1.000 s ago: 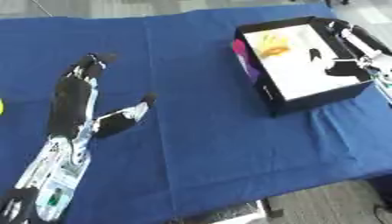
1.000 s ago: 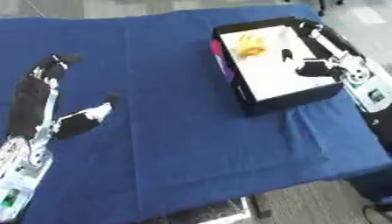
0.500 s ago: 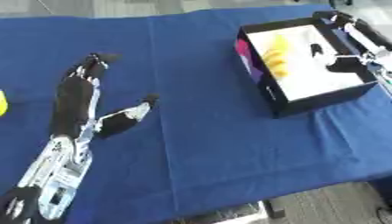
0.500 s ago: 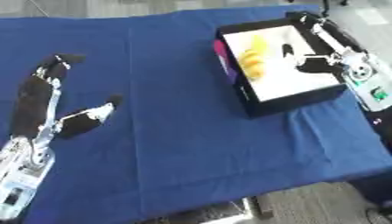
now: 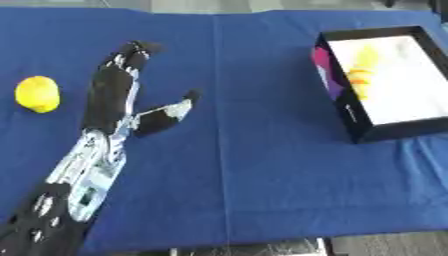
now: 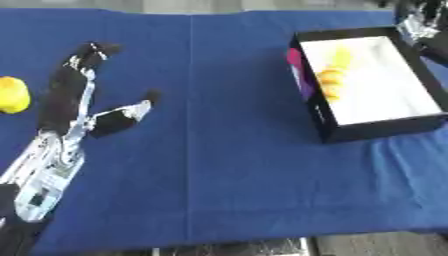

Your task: Pick up the objects with one hand, pass them to the other hand, and then place them into the box on the other side of the table.

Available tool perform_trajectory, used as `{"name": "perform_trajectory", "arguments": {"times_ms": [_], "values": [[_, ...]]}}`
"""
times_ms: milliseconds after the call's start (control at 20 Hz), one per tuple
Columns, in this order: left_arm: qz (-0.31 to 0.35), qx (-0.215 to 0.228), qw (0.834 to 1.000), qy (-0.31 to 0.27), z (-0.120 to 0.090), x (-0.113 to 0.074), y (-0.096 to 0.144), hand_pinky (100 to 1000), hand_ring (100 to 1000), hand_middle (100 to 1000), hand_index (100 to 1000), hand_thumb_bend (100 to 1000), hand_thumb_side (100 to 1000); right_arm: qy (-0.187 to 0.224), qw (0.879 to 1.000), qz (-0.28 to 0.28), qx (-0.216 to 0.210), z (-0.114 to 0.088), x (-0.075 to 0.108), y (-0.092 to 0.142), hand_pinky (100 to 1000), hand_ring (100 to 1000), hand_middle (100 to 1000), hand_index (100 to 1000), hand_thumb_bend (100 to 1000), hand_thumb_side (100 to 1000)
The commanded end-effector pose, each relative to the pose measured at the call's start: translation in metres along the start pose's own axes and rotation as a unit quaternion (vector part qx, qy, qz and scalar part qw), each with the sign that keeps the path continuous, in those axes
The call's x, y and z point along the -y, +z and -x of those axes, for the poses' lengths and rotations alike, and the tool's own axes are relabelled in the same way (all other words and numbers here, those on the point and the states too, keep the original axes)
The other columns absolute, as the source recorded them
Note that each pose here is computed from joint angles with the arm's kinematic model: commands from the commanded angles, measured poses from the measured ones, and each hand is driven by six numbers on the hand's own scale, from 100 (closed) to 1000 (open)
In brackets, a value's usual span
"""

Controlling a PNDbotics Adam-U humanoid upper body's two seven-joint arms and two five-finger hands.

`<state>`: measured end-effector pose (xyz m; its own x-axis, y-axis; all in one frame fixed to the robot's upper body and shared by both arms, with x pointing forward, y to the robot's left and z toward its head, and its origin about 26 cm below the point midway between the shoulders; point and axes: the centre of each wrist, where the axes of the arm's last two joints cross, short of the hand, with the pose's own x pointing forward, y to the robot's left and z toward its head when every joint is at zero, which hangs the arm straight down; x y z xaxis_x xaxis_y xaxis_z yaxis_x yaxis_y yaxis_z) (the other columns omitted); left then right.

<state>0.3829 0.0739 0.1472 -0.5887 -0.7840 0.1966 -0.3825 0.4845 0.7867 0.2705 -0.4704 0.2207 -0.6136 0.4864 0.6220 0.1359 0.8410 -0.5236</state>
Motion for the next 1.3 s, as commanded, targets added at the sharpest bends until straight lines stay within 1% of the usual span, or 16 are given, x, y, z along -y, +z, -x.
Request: {"name": "perform_trajectory", "arguments": {"times_ms": [50,100,250,350,550,700,800,850,1000,1200,1300], "values": [[-0.01,0.0,1.0,-0.018,0.004,-0.023,-0.011,787,732,733,824,620,536,-0.033,0.998,0.005,0.045,-0.025,0.013,-0.011,932,1000,962,1000,100,470],[-0.006,-0.004,1.0,-0.023,0.006,-0.027,-0.011,789,733,732,825,602,556,-0.04,0.998,0.006,0.054,-0.03,0.014,-0.011,932,1000,965,1000,100,470],[0.002,-0.018,0.999,-0.038,0.012,-0.039,-0.014,791,739,735,826,593,546,-0.051,0.997,0.008,0.065,-0.038,0.014,-0.01,933,1000,970,1000,100,470],[0.002,-0.029,0.998,-0.048,0.018,-0.049,-0.017,793,744,736,828,583,539,-0.051,0.997,0.013,0.059,-0.038,0.014,-0.007,930,1000,966,1000,100,470],[0.007,-0.055,0.996,-0.07,0.03,-0.076,-0.026,797,750,740,830,587,536,-0.047,0.998,0.028,0.039,-0.036,0.014,-0.001,931,1000,968,1000,100,470],[0.019,-0.076,0.994,-0.077,0.04,-0.098,-0.035,806,757,753,831,557,562,-0.044,0.998,0.032,0.032,-0.035,0.013,0.002,930,1000,969,1000,100,470],[0.03,-0.092,0.992,-0.077,0.049,-0.114,-0.041,807,760,758,830,559,569,-0.04,0.998,0.033,0.028,-0.035,0.013,0.004,930,1000,969,1000,100,470],[0.038,-0.098,0.991,-0.079,0.054,-0.121,-0.044,807,762,759,831,561,575,-0.038,0.998,0.033,0.026,-0.035,0.013,0.004,930,1000,969,1000,100,470],[0.08,-0.131,0.985,-0.077,0.072,-0.134,-0.048,816,773,775,848,530,648,-0.034,0.999,0.035,0.022,-0.034,0.012,0.006,927,1000,970,1000,100,470],[0.14,-0.204,0.967,-0.057,0.106,-0.143,-0.048,825,779,777,850,520,654,-0.027,0.999,0.03,0.018,-0.032,0.011,0.009,926,1000,971,1000,100,470],[0.175,-0.243,0.953,-0.045,0.126,-0.145,-0.047,835,785,773,850,535,643,-0.024,0.999,0.029,0.015,-0.03,0.01,0.011,926,1000,971,1000,100,470]]}}
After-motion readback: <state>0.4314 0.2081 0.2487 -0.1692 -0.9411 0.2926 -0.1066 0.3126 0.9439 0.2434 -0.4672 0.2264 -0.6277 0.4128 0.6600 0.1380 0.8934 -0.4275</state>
